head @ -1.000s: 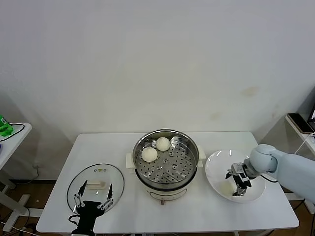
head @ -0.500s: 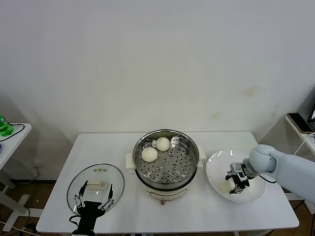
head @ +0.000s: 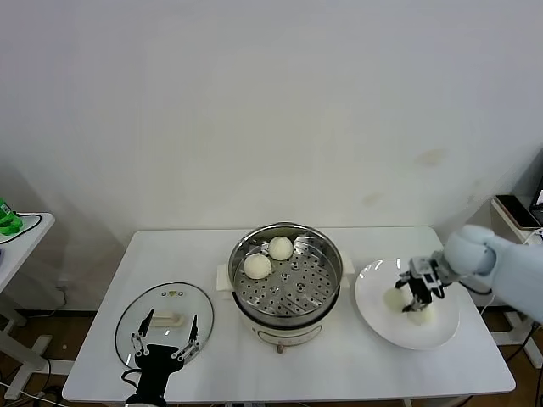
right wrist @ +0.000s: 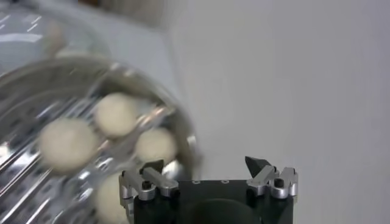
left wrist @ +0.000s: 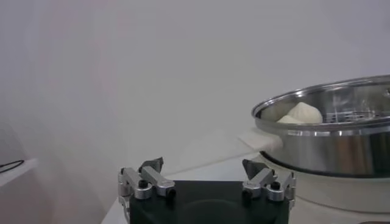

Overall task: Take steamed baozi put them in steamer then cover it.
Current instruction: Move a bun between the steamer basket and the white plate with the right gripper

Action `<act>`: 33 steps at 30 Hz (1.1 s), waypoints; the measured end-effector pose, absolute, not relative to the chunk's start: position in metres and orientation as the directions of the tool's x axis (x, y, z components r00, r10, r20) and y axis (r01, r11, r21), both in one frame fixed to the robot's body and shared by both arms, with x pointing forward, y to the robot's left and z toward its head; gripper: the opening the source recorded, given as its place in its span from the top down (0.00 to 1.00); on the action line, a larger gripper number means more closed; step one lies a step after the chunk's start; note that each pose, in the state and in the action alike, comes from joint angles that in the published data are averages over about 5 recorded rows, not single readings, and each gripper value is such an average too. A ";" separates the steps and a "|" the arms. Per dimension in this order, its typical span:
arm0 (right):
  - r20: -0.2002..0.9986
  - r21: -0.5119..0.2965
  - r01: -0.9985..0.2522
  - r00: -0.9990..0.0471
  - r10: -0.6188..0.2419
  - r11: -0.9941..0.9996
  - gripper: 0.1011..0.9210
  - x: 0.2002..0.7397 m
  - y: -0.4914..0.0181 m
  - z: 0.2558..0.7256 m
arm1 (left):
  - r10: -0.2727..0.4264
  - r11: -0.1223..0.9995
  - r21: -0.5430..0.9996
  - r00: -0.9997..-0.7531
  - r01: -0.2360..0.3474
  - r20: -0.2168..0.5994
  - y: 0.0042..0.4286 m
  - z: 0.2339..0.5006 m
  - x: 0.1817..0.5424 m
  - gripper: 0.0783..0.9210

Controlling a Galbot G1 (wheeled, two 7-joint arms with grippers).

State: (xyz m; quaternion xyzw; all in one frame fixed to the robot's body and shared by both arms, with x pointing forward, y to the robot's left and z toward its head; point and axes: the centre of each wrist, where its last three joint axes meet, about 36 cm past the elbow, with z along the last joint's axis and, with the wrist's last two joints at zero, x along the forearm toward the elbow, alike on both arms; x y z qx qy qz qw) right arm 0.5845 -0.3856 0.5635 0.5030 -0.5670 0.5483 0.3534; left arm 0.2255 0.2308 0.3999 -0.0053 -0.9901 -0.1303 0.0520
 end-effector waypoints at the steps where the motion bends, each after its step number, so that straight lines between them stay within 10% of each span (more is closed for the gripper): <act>1: 0.947 -0.283 -0.953 -0.259 -0.190 -0.113 0.41 0.588 -0.384 0.573 | -0.003 0.966 0.256 -0.994 0.024 0.105 0.231 0.400 0.226 0.12; 15: 0.889 -0.443 -0.812 -0.344 -0.303 -0.379 0.40 0.612 -0.279 0.672 | -0.017 0.967 0.255 -0.994 0.010 0.106 0.234 0.404 0.224 0.12; 33: 0.911 -0.413 -0.471 -0.234 -0.341 -0.780 0.40 0.595 -0.138 0.652 | -0.067 0.967 0.251 -0.993 -0.040 0.098 0.241 0.406 0.225 0.12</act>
